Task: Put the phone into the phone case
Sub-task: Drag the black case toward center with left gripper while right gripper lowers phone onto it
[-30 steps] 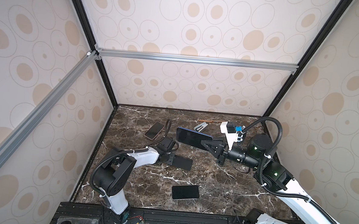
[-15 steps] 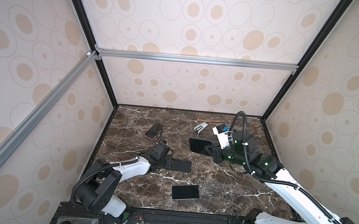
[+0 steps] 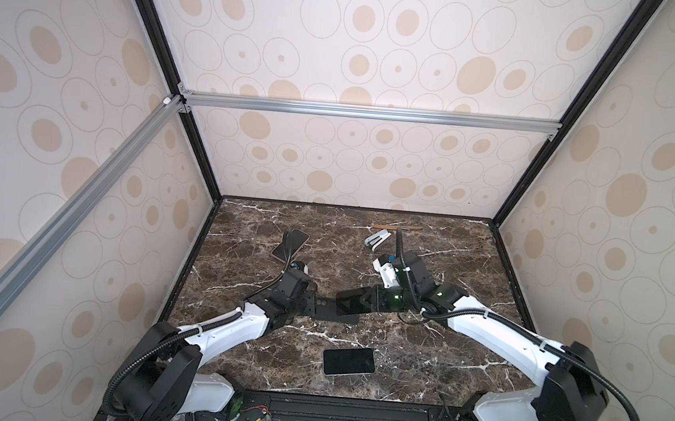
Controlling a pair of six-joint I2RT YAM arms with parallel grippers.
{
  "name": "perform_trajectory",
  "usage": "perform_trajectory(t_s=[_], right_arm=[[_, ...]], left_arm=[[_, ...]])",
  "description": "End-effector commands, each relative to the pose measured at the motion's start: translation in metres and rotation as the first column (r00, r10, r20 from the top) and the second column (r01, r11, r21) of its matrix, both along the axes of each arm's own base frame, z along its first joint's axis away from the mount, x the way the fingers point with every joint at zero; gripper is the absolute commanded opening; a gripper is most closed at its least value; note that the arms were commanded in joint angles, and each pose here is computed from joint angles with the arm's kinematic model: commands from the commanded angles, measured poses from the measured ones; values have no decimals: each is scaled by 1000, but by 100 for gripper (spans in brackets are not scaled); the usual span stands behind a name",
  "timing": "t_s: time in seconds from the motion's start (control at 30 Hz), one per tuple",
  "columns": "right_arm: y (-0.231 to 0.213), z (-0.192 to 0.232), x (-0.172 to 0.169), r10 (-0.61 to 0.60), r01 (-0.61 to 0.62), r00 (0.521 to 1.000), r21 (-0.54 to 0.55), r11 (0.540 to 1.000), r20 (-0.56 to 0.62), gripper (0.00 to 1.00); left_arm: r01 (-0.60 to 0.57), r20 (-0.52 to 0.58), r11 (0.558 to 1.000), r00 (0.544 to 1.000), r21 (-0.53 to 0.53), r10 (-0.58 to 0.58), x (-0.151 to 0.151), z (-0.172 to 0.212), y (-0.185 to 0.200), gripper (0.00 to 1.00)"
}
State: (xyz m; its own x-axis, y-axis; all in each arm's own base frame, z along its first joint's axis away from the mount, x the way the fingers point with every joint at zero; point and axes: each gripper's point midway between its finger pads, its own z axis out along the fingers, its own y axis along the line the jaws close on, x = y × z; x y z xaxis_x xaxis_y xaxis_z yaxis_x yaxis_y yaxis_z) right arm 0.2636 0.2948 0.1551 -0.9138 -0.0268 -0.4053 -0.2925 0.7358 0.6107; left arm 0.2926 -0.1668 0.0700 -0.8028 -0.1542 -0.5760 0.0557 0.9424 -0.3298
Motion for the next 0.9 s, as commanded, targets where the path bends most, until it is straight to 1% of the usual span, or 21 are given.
perform_trajectory(t_s=[0.0,0.07,0.2,0.3,0.63,0.87], right_arm=[[26,23,17,-23,20,1000,156,988,21,0],[33,16,21,-30,31,1000,174,984,-8,0],[35,-7,31,-83,98,993,187,977,-83,0],[39,-20,32,-88,115,987,203,972,-138,0],[31,-49,23,-89,134,969,189,973,-230,0],[26,-58,19,-72,129,958,194,972,-279,0]], left_arm=[[-19,25,999,999,-44,20,4,4,2,32],[-24,32,997,999,-72,26,6,2,1,32],[-23,21,990,999,-139,26,6,-5,-3,33],[-18,7,984,1000,-178,19,8,-9,-8,33],[7,-40,980,999,-201,-15,4,-27,-16,32],[7,-90,976,996,-215,-27,-2,-44,-19,30]])
